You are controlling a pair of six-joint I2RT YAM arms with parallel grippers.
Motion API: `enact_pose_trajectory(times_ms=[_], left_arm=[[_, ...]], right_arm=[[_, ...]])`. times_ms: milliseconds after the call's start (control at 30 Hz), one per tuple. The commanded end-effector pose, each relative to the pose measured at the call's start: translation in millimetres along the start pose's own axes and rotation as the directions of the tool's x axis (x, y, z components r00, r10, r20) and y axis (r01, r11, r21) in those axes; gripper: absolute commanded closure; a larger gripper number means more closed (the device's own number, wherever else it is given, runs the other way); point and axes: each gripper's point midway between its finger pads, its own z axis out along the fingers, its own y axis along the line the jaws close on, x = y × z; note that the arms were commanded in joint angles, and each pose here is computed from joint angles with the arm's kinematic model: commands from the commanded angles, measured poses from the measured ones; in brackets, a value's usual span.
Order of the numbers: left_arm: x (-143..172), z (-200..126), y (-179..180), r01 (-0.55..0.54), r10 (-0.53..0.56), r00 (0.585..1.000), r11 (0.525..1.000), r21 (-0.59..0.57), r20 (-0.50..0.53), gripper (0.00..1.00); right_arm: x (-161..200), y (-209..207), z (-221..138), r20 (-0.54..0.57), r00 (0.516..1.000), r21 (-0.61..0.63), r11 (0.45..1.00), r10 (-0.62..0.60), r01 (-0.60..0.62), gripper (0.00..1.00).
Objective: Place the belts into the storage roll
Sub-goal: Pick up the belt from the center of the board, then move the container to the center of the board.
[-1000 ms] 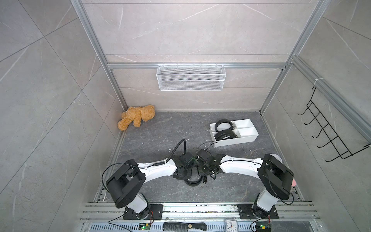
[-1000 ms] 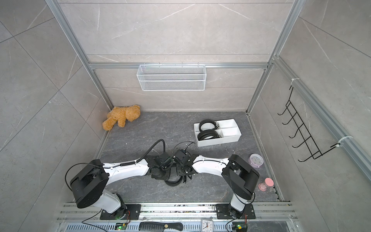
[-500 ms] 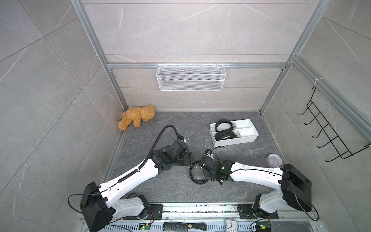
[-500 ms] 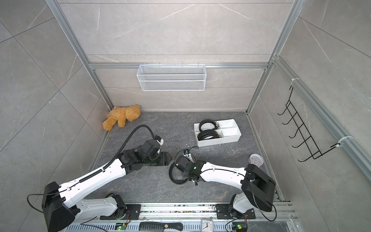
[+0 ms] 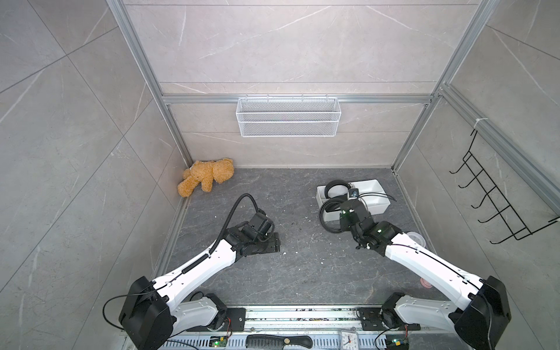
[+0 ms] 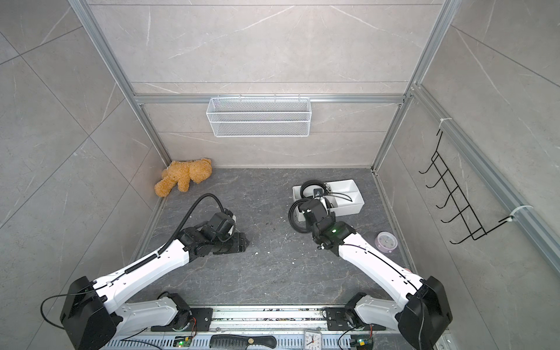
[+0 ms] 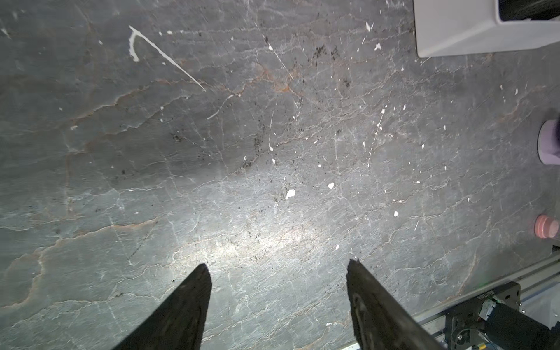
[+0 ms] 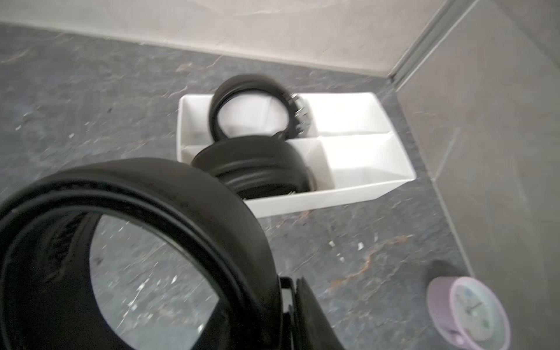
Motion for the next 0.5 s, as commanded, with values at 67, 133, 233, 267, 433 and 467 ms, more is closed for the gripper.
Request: enact_pose_trajectory(times_ms=[67, 133, 233, 267, 433, 467], left_arm=[[-6, 10, -14, -0.021, 0.021, 1.0, 0.998, 0.061, -0.002, 0.26], [-6, 12, -15, -0.02, 0.021, 1.0, 0.997, 0.069, -0.007, 0.26], [-4, 14, -15, -0.018, 0.019, 1.0, 0.997, 0.075, -0.013, 0.26], [-3, 15, -14, -0.016, 0.018, 1.0, 0.997, 0.076, -0.016, 0.26], [1, 17, -12, -0.006, 0.008, 1.0, 0.997, 0.079, -0.022, 0.26], [1, 17, -11, -0.002, 0.003, 1.0, 0.997, 0.08, -0.024, 0.26]], right_arm=[[-74, -51, 20, 0.21, 0.978, 0.117, 0.992, 0.012, -0.037, 1.0], [-86, -72, 37, 0.227, 0.973, 0.147, 0.987, 0.036, -0.071, 1.0], [-96, -100, 62, 0.255, 0.964, 0.173, 0.977, 0.075, -0.122, 1.0], [-99, -108, 69, 0.271, 0.957, 0.164, 0.975, 0.1, -0.148, 1.0], [-101, -139, 103, 0.309, 0.931, 0.151, 0.956, 0.196, -0.251, 1.0], [-100, -142, 108, 0.312, 0.928, 0.151, 0.954, 0.203, -0.259, 1.0]])
